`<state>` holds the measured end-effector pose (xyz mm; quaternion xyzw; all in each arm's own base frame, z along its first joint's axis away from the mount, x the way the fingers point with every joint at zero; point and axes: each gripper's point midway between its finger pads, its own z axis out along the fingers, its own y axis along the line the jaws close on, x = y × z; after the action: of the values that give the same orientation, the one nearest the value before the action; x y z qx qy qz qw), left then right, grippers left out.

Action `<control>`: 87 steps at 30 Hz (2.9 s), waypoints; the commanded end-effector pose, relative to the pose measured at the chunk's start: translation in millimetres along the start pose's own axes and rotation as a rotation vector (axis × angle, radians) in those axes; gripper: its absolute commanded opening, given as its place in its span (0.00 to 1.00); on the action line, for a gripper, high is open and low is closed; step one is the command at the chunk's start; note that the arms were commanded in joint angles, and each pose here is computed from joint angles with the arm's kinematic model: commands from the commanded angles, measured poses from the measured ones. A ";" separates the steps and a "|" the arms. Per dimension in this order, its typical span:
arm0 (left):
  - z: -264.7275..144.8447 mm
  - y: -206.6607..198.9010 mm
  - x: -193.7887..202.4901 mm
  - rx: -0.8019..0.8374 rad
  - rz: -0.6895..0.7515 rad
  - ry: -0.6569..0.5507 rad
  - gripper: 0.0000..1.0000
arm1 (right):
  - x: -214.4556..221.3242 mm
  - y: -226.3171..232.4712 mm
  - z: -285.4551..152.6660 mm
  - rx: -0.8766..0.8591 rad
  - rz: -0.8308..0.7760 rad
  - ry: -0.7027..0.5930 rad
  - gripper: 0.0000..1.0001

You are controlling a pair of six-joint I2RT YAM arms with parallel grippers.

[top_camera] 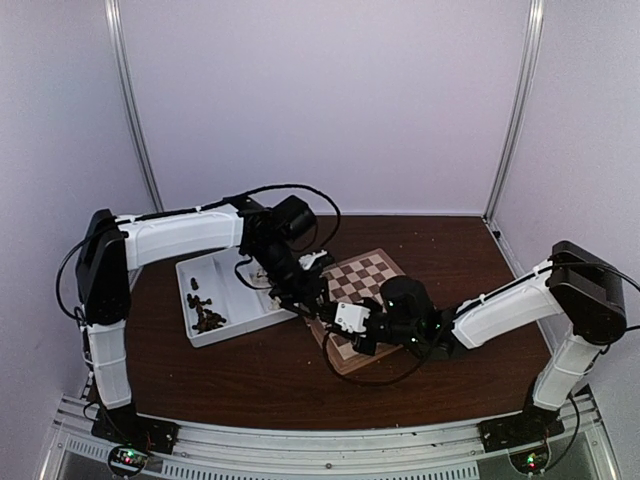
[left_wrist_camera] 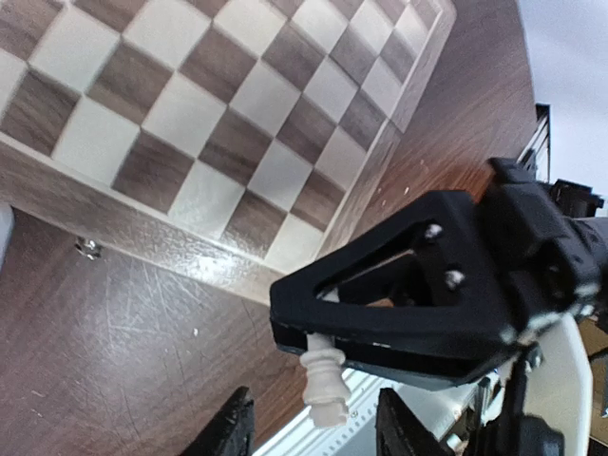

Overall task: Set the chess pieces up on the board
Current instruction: Place the chess piece on the chessboard.

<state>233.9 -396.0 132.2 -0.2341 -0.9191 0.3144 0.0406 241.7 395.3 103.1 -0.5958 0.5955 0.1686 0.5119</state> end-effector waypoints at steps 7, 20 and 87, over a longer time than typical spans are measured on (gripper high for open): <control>-53.8 -19.5 -22.5 0.065 0.144 -0.459 0.52 | -37.0 -13.7 -18.8 0.046 0.197 -0.161 0.11; -106.1 -76.9 8.7 0.175 0.611 -0.880 0.51 | -91.2 -8.7 -46.5 -0.117 0.365 -0.308 0.11; -90.0 -71.1 -4.0 -0.014 0.844 -0.988 0.00 | -87.8 -28.4 -70.0 -0.029 0.490 -0.279 0.58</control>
<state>206.2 -396.5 243.3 -0.4200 -0.6393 0.4192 -0.4890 211.3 397.6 219.8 -0.4284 0.6242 0.4075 0.5106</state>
